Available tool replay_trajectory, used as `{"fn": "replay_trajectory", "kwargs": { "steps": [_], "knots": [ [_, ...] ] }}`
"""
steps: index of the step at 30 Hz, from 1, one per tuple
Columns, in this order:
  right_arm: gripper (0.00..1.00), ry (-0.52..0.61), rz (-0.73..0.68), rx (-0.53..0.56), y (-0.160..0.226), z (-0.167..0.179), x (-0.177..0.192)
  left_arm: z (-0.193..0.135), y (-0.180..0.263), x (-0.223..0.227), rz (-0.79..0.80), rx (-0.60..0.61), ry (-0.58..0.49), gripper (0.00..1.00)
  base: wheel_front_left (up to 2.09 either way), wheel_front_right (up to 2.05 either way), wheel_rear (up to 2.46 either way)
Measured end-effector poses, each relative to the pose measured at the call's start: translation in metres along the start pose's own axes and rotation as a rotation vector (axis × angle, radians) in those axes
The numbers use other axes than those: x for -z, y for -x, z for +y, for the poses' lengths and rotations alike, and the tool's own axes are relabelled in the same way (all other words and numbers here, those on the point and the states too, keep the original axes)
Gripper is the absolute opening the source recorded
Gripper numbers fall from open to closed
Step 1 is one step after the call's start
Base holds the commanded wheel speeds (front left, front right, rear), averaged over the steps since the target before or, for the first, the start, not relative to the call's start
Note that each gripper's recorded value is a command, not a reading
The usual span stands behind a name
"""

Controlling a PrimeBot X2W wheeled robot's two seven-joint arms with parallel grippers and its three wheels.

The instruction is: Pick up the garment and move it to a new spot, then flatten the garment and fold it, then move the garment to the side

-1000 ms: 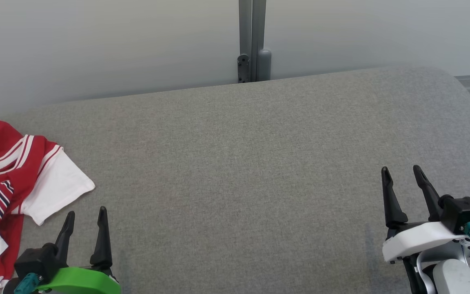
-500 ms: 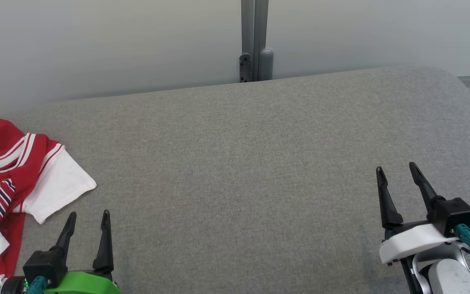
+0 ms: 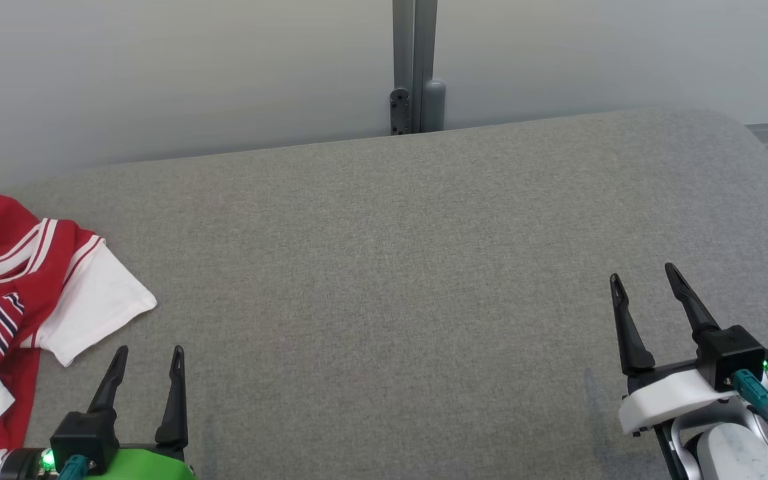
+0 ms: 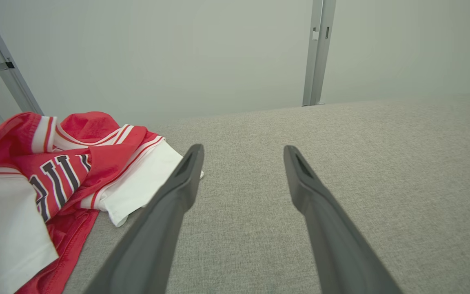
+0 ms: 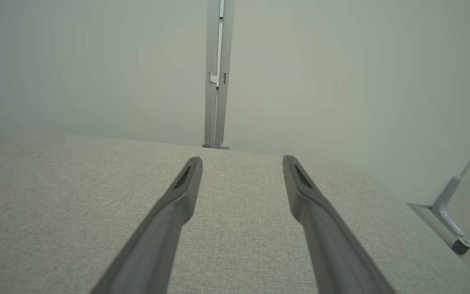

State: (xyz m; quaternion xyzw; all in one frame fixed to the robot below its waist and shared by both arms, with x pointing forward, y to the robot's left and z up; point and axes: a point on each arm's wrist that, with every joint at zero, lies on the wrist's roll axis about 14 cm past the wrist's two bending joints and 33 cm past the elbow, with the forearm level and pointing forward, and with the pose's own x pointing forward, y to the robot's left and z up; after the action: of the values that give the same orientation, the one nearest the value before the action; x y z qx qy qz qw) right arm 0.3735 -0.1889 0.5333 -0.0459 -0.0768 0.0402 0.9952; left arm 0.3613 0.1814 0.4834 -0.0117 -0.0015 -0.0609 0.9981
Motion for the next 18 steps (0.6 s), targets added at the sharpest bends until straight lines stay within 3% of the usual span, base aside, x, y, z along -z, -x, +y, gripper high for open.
{"fn": "replay_trajectory", "kwargs": {
  "steps": [18],
  "knots": [
    [1.0, -0.007, 0.006, -0.016, -0.0018, 0.0064, 0.0026, 0.0063, 0.0052, 0.0007, 0.001, -0.022, 0.001, 1.0, 0.0, 0.0, 0.0]
  ]
}}
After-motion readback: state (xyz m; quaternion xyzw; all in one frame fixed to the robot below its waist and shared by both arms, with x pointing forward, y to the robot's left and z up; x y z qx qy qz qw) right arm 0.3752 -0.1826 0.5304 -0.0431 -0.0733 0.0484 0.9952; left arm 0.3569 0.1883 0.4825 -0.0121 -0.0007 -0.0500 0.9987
